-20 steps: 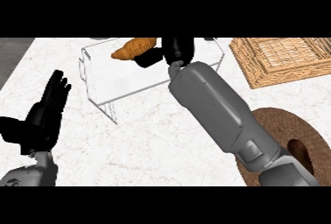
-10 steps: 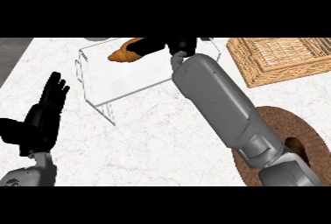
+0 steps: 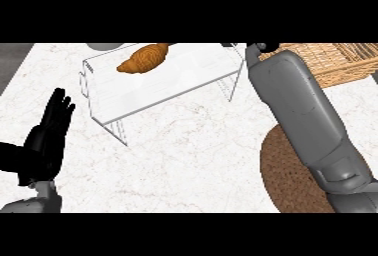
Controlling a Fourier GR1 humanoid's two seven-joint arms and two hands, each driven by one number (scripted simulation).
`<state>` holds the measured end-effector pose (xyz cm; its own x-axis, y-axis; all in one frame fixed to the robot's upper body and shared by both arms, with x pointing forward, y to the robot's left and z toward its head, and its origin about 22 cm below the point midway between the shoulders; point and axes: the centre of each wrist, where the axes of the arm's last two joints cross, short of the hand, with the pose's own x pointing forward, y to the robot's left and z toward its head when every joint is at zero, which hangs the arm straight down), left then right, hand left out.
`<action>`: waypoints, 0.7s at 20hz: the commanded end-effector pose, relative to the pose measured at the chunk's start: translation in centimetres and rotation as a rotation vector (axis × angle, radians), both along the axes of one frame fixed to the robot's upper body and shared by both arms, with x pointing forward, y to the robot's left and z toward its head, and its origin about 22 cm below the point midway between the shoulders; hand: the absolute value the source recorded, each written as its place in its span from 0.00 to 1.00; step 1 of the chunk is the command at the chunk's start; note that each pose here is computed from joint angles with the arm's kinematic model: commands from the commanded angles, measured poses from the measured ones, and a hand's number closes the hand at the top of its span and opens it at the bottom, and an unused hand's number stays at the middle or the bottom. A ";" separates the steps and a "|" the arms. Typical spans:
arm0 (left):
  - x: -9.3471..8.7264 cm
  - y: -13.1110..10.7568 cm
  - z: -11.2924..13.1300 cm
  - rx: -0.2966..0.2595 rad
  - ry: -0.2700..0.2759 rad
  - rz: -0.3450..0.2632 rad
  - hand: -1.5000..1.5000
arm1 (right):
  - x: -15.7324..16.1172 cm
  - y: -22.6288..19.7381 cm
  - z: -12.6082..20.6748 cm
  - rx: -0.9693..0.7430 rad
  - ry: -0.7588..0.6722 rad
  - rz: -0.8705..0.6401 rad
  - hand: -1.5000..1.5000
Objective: Pick the croissant from the placemat and place it in the tiered shelf
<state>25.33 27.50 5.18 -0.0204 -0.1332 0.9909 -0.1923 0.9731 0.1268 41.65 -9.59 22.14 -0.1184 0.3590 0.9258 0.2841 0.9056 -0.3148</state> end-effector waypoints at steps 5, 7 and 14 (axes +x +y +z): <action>-0.4 1.2 0.3 -0.005 0.000 0.021 0.50 | -3.8 -11.3 0.4 0.013 0.048 -0.042 0.00; -0.1 1.3 1.1 0.011 -0.002 0.015 0.50 | -5.8 -12.7 1.8 0.028 0.041 -0.022 0.00; 0.4 -0.5 0.2 -0.009 -0.010 -0.015 0.50 | -7.4 -19.3 0.9 0.046 0.027 0.007 0.00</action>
<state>25.39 27.29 5.55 -0.0264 -0.1338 0.9907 -0.1933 0.9730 0.1263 34.92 -25.78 23.16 -0.0827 0.3237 0.9425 0.2780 0.9157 -0.2901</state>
